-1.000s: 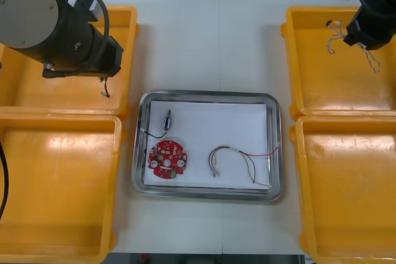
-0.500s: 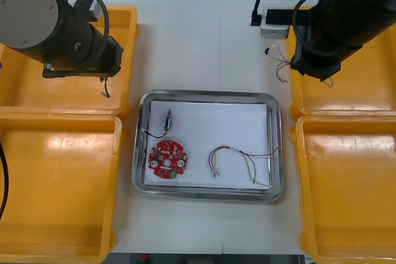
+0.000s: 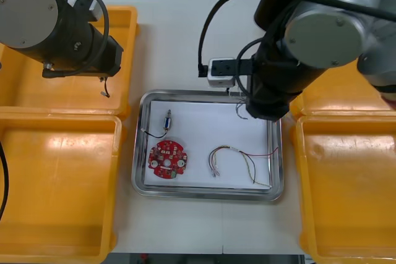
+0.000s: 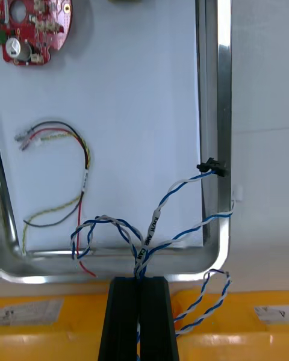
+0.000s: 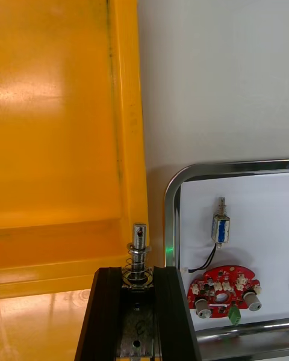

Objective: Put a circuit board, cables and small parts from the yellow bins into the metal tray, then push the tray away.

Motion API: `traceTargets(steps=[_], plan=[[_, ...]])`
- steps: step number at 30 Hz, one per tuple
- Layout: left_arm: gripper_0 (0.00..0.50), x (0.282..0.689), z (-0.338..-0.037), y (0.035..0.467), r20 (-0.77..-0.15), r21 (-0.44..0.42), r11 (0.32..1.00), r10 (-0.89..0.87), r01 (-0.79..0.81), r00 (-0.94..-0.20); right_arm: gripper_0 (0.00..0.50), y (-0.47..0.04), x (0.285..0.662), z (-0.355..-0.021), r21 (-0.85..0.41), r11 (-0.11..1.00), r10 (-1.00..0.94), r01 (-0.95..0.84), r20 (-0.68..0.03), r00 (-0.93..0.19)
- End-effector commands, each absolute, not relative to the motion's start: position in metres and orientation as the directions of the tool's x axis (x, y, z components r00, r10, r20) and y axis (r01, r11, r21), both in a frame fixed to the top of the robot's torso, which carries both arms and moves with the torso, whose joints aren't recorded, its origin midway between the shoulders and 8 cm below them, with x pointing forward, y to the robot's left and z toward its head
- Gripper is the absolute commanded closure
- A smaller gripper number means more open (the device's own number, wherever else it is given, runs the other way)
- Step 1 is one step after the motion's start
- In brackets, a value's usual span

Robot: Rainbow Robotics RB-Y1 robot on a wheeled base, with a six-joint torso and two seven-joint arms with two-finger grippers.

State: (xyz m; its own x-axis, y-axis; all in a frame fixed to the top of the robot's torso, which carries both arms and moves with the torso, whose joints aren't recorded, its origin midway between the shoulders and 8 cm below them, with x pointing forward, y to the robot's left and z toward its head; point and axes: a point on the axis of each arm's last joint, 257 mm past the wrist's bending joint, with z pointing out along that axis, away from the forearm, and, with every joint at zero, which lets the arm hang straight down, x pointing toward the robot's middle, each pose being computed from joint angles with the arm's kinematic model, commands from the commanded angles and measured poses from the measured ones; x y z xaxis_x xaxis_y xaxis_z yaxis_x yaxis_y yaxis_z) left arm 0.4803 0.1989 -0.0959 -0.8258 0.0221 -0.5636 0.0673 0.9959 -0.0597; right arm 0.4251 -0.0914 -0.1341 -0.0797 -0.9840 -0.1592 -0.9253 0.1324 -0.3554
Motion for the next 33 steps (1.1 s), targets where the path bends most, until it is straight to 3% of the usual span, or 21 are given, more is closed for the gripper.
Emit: traceTargets(steps=[1, 5, 14, 25, 33], plan=[[0.5, 0.479, -0.085, 0.197, -0.581, -0.132, 0.991, -0.079, -0.002, -0.81, 0.5, -0.061, 0.419, -0.15, -0.395, 0.064, -0.99, -0.916, -0.137, -0.01], [0.5, 0.479, -0.084, 0.197, -0.581, -0.133, 0.991, -0.078, 0.0, -0.81, 0.5, -0.063, 0.425, -0.173, -0.386, 0.06, -0.995, -0.921, -0.1, -0.023], [0.5, 0.478, -0.085, 0.196, -0.579, -0.134, 0.991, -0.077, 0.001, -0.812, 0.5, -0.06, 0.45, -0.211, -0.405, 0.082, -0.994, -0.911, -0.098, -0.045], [0.5, 0.478, -0.085, 0.196, -0.579, -0.135, 0.991, -0.079, 0.0, -0.812, 0.5, -0.083, 0.463, -0.238, -0.375, 0.125, -0.992, -0.919, -0.055, -0.112], [0.5, 0.479, -0.085, 0.197, -0.579, -0.138, 0.99, -0.083, -0.003, -0.811, 0.5, -0.08, 0.476, -0.244, -0.387, 0.147, -0.988, -0.91, -0.092, -0.121]])
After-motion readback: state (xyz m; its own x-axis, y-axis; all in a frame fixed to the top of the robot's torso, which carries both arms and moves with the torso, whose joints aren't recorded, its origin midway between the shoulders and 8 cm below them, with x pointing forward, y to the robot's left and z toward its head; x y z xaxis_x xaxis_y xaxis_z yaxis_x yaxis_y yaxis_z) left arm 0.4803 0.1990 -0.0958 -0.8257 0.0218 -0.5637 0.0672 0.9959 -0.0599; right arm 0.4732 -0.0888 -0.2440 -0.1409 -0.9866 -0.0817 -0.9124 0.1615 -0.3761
